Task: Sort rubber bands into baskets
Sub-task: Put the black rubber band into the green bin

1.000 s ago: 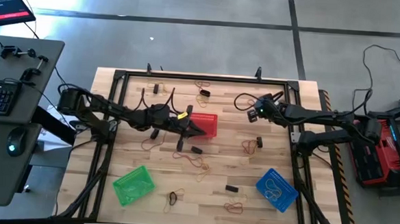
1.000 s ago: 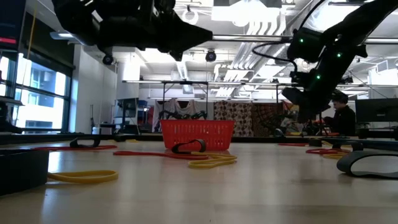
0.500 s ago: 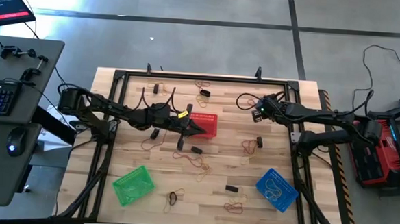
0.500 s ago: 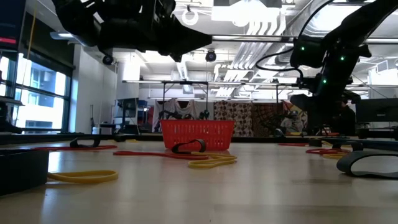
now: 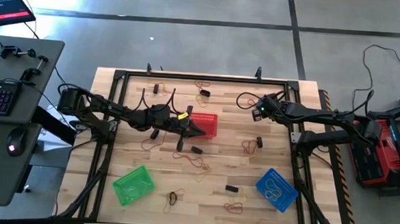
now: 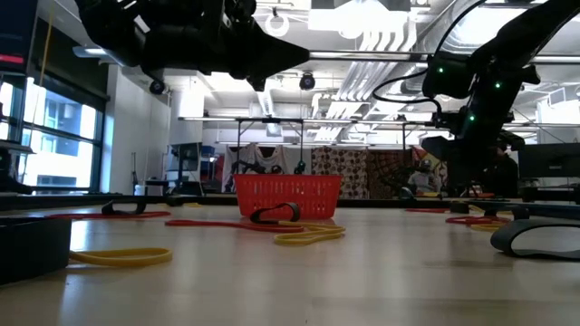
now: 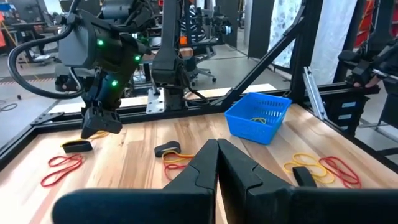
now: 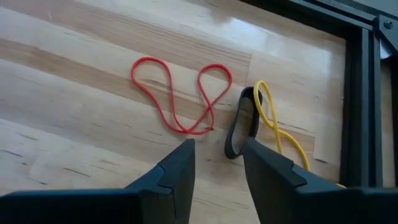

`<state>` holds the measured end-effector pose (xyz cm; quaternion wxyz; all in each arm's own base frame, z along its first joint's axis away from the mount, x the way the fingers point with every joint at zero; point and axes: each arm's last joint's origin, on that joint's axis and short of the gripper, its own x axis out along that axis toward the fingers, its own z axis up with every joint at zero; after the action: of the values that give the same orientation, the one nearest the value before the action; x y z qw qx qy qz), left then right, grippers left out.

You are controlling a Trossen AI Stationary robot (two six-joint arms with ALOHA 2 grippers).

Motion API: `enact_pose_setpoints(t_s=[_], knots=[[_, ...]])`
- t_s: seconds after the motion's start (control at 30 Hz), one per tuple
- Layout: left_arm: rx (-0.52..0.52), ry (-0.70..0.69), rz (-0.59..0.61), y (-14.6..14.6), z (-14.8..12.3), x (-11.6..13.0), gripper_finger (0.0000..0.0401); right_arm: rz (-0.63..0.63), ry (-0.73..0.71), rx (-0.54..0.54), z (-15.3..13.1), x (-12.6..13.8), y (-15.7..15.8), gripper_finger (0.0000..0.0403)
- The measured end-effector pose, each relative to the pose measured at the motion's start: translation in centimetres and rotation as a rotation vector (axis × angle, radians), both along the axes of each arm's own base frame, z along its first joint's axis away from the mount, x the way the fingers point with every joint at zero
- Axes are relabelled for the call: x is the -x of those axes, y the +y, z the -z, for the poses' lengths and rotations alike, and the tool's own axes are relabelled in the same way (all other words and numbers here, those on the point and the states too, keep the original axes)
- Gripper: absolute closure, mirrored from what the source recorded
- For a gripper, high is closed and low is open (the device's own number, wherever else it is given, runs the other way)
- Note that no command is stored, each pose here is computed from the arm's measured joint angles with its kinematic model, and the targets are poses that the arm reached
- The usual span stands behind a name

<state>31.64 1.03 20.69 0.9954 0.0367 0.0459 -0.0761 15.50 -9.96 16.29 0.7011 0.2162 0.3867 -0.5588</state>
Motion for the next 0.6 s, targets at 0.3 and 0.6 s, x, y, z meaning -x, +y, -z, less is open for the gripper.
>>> enact_pose_setpoints(t_s=[0.3, 0.6], knots=[[0.004, 0.001, -0.001, -0.01, 0.00, 0.00, 0.0401, 0.000, 0.018, -0.010, 0.08, 0.15, 0.08, 0.0276], [-0.008, 0.030, -0.015, 0.17, 0.29, 0.03, 0.0401, 0.020, -0.008, -0.058, 0.21, 0.24, 0.25, 0.0276]])
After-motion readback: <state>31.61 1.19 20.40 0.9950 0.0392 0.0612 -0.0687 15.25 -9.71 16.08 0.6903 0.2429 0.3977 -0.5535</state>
